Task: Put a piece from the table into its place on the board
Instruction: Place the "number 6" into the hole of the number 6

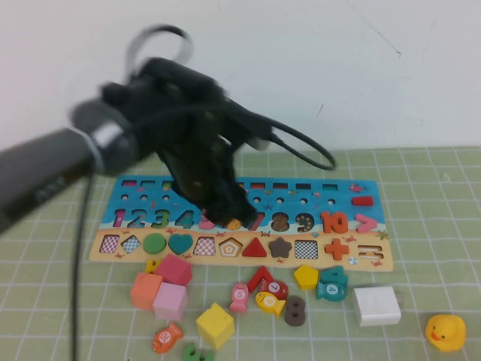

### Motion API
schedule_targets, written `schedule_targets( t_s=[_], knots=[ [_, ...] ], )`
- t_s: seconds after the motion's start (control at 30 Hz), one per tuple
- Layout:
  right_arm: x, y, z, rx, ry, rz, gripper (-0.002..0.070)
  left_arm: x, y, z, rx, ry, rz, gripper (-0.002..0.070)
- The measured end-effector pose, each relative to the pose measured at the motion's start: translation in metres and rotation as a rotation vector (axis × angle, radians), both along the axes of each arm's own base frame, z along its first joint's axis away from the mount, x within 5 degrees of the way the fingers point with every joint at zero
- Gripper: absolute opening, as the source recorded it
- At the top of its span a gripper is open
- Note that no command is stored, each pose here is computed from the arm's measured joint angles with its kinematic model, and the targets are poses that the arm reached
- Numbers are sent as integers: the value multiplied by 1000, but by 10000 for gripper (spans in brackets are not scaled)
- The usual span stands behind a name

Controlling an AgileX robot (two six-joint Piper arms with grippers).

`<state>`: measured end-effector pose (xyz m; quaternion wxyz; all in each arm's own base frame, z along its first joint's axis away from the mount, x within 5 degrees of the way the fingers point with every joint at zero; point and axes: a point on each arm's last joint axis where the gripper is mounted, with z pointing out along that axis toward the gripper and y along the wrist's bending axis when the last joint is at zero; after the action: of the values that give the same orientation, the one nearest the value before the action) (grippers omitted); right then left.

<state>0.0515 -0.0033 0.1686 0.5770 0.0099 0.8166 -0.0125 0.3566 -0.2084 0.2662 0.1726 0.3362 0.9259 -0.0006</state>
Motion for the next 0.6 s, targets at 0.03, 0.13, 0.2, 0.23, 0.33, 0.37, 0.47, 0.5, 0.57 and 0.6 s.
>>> schedule_targets(
  t_s=[0.03, 0.13, 0.2, 0.23, 0.33, 0.37, 0.47, 0.5, 0.57, 0.6],
  knots=[
    [0, 0, 0, 0, 0, 0, -1, 5, 6, 1, -16, 2, -38, 303],
    [0, 0, 0, 0, 0, 0, -1, 15, 22, 1, -42, 7, -111, 303],
    [0, 0, 0, 0, 0, 0, -1, 21, 28, -1, -37, 7, -122, 303],
    [0, 0, 0, 0, 0, 0, -1, 24, 30, -5, -32, 9, -127, 303],
    [0, 0, 0, 0, 0, 0, -1, 33, 33, -18, 4, 18, -154, 303],
    [0, 0, 0, 0, 0, 0, -1, 36, 33, -24, 23, 21, -170, 303],
    [0, 0, 0, 0, 0, 0, -1, 45, 30, -42, 63, 34, -227, 303],
    [0, 0, 0, 0, 0, 0, -1, 48, 29, -46, 70, 37, -240, 303],
    [0, 0, 0, 0, 0, 0, -1, 54, 27, -54, 83, 38, -259, 303],
    [0, 0, 0, 0, 0, 0, -1, 56, 26, -56, 85, 38, -263, 303]
  ],
)
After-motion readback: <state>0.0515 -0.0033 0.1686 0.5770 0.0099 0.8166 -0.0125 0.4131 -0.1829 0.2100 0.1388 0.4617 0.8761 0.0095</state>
